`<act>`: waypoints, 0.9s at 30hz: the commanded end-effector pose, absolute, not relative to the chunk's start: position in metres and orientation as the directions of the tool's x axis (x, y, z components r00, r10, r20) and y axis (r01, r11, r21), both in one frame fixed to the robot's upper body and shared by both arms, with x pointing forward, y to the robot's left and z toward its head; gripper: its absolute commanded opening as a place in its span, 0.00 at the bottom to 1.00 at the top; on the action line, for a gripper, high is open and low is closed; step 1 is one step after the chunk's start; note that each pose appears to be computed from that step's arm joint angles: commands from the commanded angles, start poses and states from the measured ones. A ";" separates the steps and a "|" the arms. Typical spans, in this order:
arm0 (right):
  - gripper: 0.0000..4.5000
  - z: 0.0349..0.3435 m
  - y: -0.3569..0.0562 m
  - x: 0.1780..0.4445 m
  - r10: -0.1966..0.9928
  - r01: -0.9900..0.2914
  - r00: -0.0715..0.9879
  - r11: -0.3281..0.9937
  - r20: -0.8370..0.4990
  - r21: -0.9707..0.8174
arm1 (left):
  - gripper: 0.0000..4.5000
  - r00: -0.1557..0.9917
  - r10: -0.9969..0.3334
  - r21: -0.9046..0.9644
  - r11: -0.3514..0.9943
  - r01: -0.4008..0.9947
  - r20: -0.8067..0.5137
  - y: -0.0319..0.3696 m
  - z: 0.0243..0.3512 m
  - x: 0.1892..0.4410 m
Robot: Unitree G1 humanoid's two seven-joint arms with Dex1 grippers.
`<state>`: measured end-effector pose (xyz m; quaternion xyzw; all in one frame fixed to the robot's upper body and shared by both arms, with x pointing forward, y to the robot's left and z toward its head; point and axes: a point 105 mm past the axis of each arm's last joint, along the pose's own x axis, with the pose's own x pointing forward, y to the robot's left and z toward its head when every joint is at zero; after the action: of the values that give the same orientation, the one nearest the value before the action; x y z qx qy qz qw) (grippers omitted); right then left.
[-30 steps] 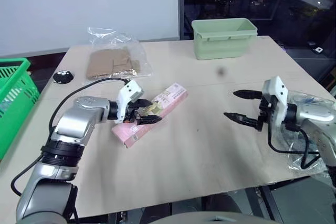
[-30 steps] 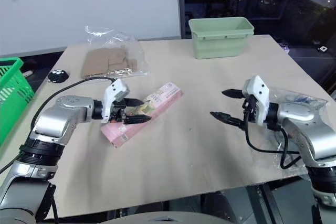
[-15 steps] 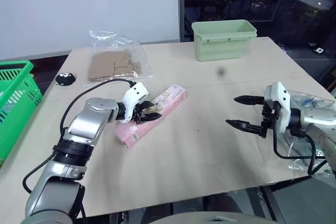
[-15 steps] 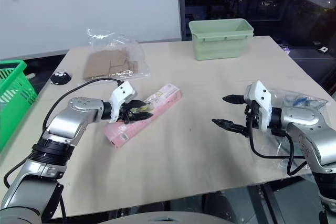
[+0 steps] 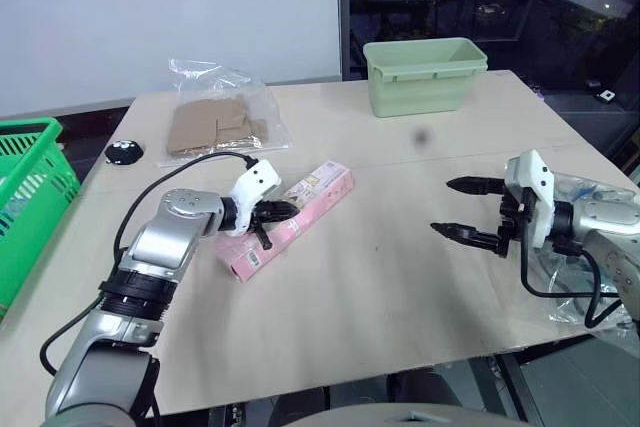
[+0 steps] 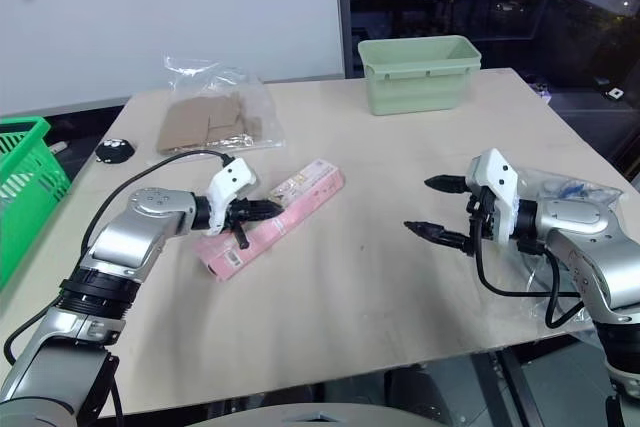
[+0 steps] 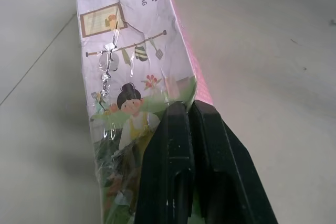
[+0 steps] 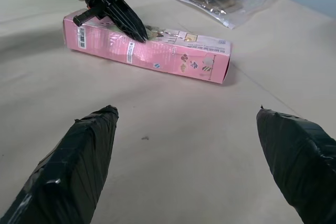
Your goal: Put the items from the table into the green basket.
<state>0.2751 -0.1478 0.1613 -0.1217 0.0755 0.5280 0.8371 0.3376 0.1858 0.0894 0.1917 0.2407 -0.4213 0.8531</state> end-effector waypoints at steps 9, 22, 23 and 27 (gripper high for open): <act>1.00 0.186 -0.141 0.274 0.892 -0.904 0.418 0.389 -0.173 -0.179 | 0.01 0.697 -0.595 0.232 0.670 0.705 -0.400 0.212 0.154 0.366; 1.00 0.220 -0.117 0.277 0.939 -0.926 0.344 0.335 -0.022 -0.175 | 0.01 0.920 -0.338 0.476 0.788 0.391 -0.198 0.287 0.256 0.382; 1.00 0.226 -0.114 0.276 0.946 -0.932 0.324 0.320 0.003 -0.172 | 0.01 0.943 -0.285 0.504 0.797 0.334 -0.175 0.301 0.265 0.381; 1.00 0.246 -0.101 0.269 0.965 -0.953 0.243 0.256 0.095 -0.163 | 0.01 0.996 -0.059 0.591 0.801 0.090 -0.072 0.358 0.302 0.368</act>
<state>0.2758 -0.1028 0.2232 -0.0368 -0.0463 0.6000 0.7978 0.3793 0.3324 0.2539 0.2857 0.0874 -0.1106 0.9479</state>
